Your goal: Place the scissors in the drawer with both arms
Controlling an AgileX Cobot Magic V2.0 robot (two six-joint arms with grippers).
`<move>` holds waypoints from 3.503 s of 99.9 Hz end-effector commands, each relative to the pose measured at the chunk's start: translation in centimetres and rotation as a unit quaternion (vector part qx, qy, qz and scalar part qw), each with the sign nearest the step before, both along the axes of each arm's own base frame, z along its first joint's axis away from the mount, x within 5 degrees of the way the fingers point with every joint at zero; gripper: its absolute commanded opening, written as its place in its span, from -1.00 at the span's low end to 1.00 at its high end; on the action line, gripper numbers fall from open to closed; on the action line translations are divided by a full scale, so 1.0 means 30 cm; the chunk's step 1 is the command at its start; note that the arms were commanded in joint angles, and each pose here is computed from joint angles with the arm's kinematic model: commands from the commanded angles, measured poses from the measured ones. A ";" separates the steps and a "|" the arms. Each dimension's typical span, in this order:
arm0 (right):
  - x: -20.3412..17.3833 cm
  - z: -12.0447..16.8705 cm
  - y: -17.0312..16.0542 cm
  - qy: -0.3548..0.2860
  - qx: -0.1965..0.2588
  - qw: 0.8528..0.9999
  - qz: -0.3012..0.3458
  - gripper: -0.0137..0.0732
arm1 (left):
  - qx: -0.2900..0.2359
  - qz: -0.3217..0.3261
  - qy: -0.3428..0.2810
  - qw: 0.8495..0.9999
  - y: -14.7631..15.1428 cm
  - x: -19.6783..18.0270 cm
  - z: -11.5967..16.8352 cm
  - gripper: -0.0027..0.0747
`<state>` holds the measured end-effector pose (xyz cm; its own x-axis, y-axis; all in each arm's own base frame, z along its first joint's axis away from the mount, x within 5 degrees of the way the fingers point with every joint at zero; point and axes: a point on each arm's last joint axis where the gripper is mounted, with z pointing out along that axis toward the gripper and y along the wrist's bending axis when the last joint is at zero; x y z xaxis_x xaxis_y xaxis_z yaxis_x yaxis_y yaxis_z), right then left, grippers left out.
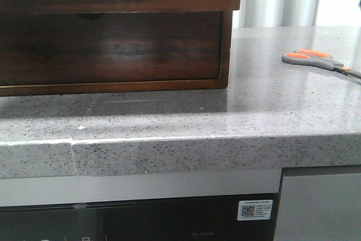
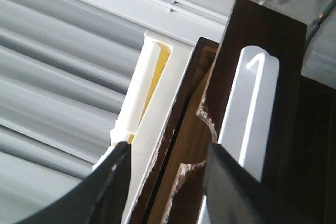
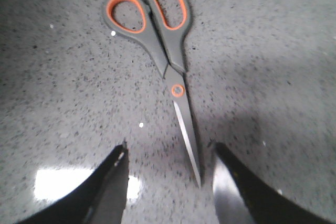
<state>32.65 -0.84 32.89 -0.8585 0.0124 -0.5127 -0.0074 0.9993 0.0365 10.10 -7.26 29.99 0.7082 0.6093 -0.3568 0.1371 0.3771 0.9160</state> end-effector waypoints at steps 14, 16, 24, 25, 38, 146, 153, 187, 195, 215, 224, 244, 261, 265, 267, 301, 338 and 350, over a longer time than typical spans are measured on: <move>0.205 -0.039 -0.008 0.091 -0.012 0.995 0.031 0.03 | -0.042 -0.019 -0.012 0.999 -0.004 -0.008 0.043 -0.13; 0.220 -0.047 -0.009 0.100 -0.012 0.994 0.031 0.03 | -0.042 -0.019 -0.012 0.999 -0.004 -0.008 0.043 -0.13; 0.268 -0.062 -0.010 0.112 -0.012 0.993 0.036 0.03 | -0.042 -0.019 -0.012 0.999 -0.004 -0.008 0.043 -0.13; 0.271 -0.063 -0.010 0.113 -0.013 0.993 0.037 0.03 | -0.042 -0.019 -0.012 0.999 -0.004 -0.008 0.043 -0.13; 0.308 -0.077 -0.012 0.107 -0.018 0.993 0.046 0.03 | -0.042 -0.019 -0.012 0.999 -0.004 -0.008 0.043 -0.15; 0.350 -0.199 -0.002 0.154 0.002 0.986 0.060 -0.84 | -0.044 -0.023 -0.014 0.999 -0.005 -0.010 0.045 -0.15; 0.345 -0.179 0.000 0.146 0.005 0.987 0.060 -0.84 | -0.045 -0.023 -0.014 0.999 -0.005 -0.009 0.046 -0.15; 0.196 0.167 0.073 -0.018 0.023 0.990 0.136 -0.84 | -0.047 -0.022 -0.014 0.999 -0.005 -0.009 0.046 -0.15; 0.154 0.243 0.092 -0.061 0.009 0.988 0.142 -0.84 | -0.047 -0.022 -0.014 0.999 -0.005 -0.009 0.046 -0.15; 0.113 0.283 0.093 -0.068 0.008 0.987 0.145 -0.84 | -0.047 -0.022 -0.014 0.999 -0.005 -0.009 0.046 -0.15; 0.109 0.285 0.101 -0.067 0.009 0.987 0.148 -0.84 | -0.047 -0.022 -0.014 0.999 -0.005 -0.009 0.046 -0.15; 0.073 0.342 0.129 -0.104 0.006 0.982 0.157 -0.84 | -0.048 -0.023 -0.014 0.998 -0.005 -0.010 0.047 -0.15; -0.007 0.430 0.126 -0.147 0.002 0.977 0.156 -0.84 | -0.044 -0.026 -0.018 0.999 -0.004 -0.020 0.039 -0.15; -0.030 0.452 0.126 -0.156 0.000 0.975 0.156 -0.84 | -0.044 -0.027 -0.020 0.998 -0.003 -0.029 0.033 -0.15; -0.042 0.462 0.125 -0.161 0.000 0.975 0.156 -0.84 | -0.044 -0.028 -0.022 0.998 -0.002 -0.033 0.032 -0.15; -0.253 0.635 0.118 -0.263 -0.012 0.953 0.152 -0.84 | -0.148 -0.059 0.008 0.987 0.029 -0.138 0.023 -0.33; -0.602 0.785 0.105 -0.401 -0.036 0.903 0.147 -0.84 | -0.300 -0.037 0.109 0.947 0.093 -0.202 0.028 -0.98; -0.715 0.761 0.098 -0.441 -0.039 0.886 0.137 -0.84 | -0.334 -0.025 0.143 0.931 0.105 -0.199 0.013 -0.98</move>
<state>13.74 2.24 54.93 -0.2402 -0.2194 -0.9456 -0.2773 0.9490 -0.1497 4.19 -4.30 29.78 0.5809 0.2595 -0.7715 0.3202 0.7985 0.5097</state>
